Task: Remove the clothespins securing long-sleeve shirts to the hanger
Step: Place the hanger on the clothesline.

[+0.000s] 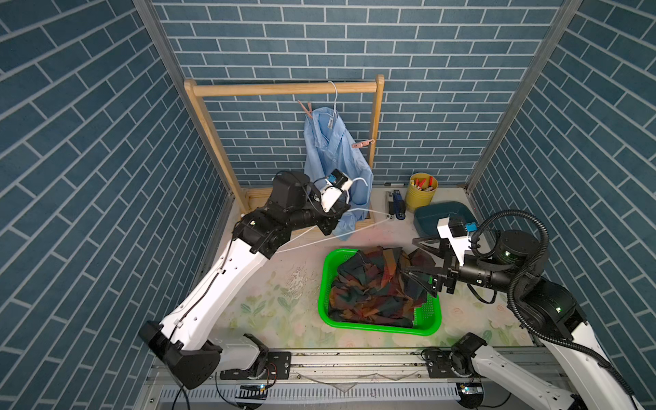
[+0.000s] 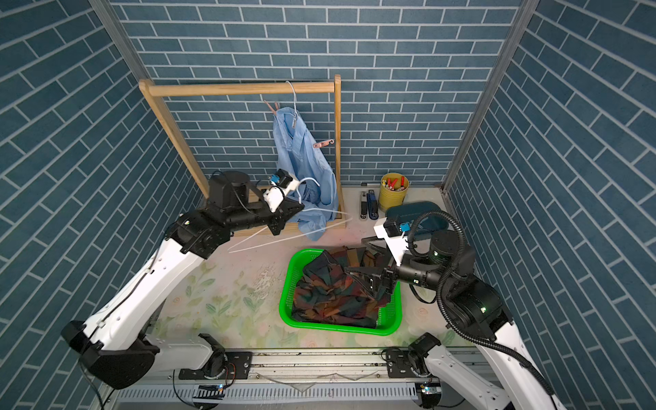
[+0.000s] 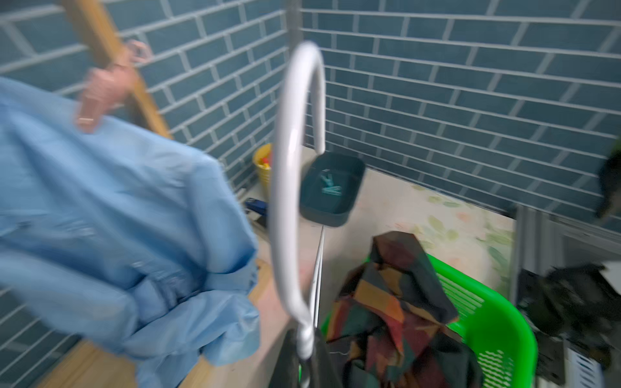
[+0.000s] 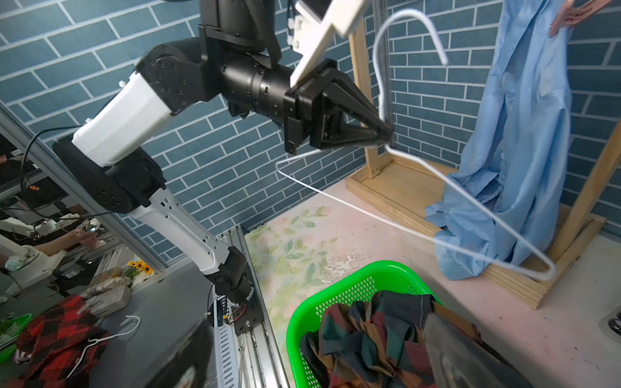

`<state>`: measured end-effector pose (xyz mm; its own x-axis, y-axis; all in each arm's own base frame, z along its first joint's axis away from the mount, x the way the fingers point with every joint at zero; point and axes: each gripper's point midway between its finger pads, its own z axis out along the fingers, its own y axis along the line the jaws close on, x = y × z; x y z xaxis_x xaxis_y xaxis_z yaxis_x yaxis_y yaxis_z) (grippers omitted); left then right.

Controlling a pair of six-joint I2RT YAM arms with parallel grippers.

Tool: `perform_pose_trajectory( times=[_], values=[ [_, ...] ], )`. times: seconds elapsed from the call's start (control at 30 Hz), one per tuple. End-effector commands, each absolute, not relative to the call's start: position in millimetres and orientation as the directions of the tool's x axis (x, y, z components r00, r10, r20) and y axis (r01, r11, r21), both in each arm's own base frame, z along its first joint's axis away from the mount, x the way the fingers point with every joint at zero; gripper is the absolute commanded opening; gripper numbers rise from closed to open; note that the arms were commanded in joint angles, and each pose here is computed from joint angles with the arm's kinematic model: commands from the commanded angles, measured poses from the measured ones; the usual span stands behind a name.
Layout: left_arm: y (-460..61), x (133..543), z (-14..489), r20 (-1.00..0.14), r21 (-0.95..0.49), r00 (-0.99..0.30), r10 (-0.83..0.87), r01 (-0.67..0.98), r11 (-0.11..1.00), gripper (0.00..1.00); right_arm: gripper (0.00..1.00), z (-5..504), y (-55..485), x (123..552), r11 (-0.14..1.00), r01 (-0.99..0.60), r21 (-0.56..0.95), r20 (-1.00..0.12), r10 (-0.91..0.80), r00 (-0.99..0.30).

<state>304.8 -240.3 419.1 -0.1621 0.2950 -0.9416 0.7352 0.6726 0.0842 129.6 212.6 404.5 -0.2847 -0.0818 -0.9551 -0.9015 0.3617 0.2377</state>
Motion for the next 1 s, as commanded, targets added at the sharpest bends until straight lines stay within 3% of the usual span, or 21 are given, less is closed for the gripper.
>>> perform_pose_trajectory(
  times=[0.0,0.07,0.37,0.6,0.7,0.97],
  values=[
    [-155,335,465,-0.968,0.092,-0.185,0.169,0.365,0.926,0.00,0.99,423,207,135,0.406,-0.890,0.208,-0.969,-0.035,-0.243],
    [-127,349,474,-0.970,0.100,-0.195,0.146,0.227,0.969,0.00,0.99,423,206,142,0.433,-0.876,0.213,-0.969,-0.024,-0.247],
    [-49,438,519,-0.993,-0.028,-0.116,-0.039,-0.091,0.995,0.00,0.99,406,219,150,0.400,-0.883,0.243,-0.959,-0.039,-0.282],
    [-28,508,536,-0.994,-0.082,-0.060,-0.092,-0.143,0.986,0.00,0.99,398,223,157,0.409,-0.875,0.260,-0.954,-0.032,-0.299],
    [-17,523,544,-0.993,-0.119,0.009,-0.119,-0.147,0.982,0.00,0.99,390,228,159,0.394,-0.878,0.273,-0.950,-0.036,-0.311],
    [13,559,532,-0.985,-0.172,0.051,-0.166,-0.177,0.969,0.00,0.99,371,235,168,0.397,-0.863,0.312,-0.929,-0.061,-0.364]
  ],
)
